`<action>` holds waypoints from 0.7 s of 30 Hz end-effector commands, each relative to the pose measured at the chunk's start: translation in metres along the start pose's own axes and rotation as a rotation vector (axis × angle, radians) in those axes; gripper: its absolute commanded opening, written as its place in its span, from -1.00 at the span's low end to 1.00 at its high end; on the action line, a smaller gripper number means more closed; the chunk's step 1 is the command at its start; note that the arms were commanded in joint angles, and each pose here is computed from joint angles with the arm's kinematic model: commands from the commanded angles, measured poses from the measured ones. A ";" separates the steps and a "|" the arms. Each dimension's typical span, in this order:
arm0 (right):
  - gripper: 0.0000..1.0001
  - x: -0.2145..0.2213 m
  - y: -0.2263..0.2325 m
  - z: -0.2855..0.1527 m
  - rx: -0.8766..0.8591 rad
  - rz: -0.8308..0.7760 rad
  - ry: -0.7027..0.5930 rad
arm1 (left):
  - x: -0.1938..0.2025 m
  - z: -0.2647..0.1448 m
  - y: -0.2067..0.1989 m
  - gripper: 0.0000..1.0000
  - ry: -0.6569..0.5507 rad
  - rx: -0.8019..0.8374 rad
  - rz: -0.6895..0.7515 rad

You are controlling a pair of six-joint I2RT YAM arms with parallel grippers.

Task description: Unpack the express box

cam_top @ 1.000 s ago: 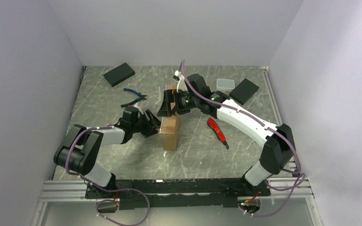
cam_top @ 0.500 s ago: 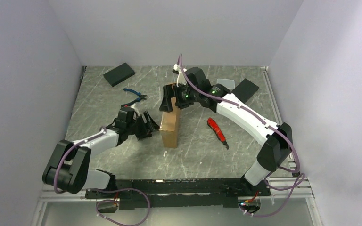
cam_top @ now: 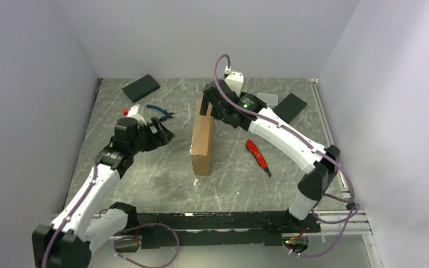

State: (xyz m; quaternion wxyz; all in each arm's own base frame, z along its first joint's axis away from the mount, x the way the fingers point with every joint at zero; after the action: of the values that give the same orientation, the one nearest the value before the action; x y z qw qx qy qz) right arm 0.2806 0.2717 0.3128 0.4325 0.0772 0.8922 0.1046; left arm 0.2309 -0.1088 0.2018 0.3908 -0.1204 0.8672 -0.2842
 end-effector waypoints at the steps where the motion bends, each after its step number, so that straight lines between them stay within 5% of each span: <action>1: 1.00 0.002 0.008 0.016 0.094 0.070 -0.041 | -0.020 -0.033 0.003 0.79 -0.144 -0.110 0.075; 17: 0.99 0.039 0.052 0.055 -0.004 -0.094 0.077 | 0.008 -0.027 0.013 0.84 -0.071 -0.058 0.049; 21: 0.75 0.046 0.054 0.060 -0.038 -0.247 0.115 | 0.006 -0.029 0.013 0.84 -0.083 -0.060 0.059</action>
State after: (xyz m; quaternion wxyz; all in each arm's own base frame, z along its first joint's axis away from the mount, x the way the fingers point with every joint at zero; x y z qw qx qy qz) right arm 0.3005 0.3329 0.2438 0.3835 0.0229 0.9212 0.0622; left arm 0.2033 -0.0882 0.1982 0.4163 -0.1224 0.8709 -0.2307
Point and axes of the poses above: each gripper's point midway between its finger pads, its own z axis out along the fingers, its own y axis along the line the jaws close on, x = y × z, the point moved 7 cm from there along -z, back along the fingers
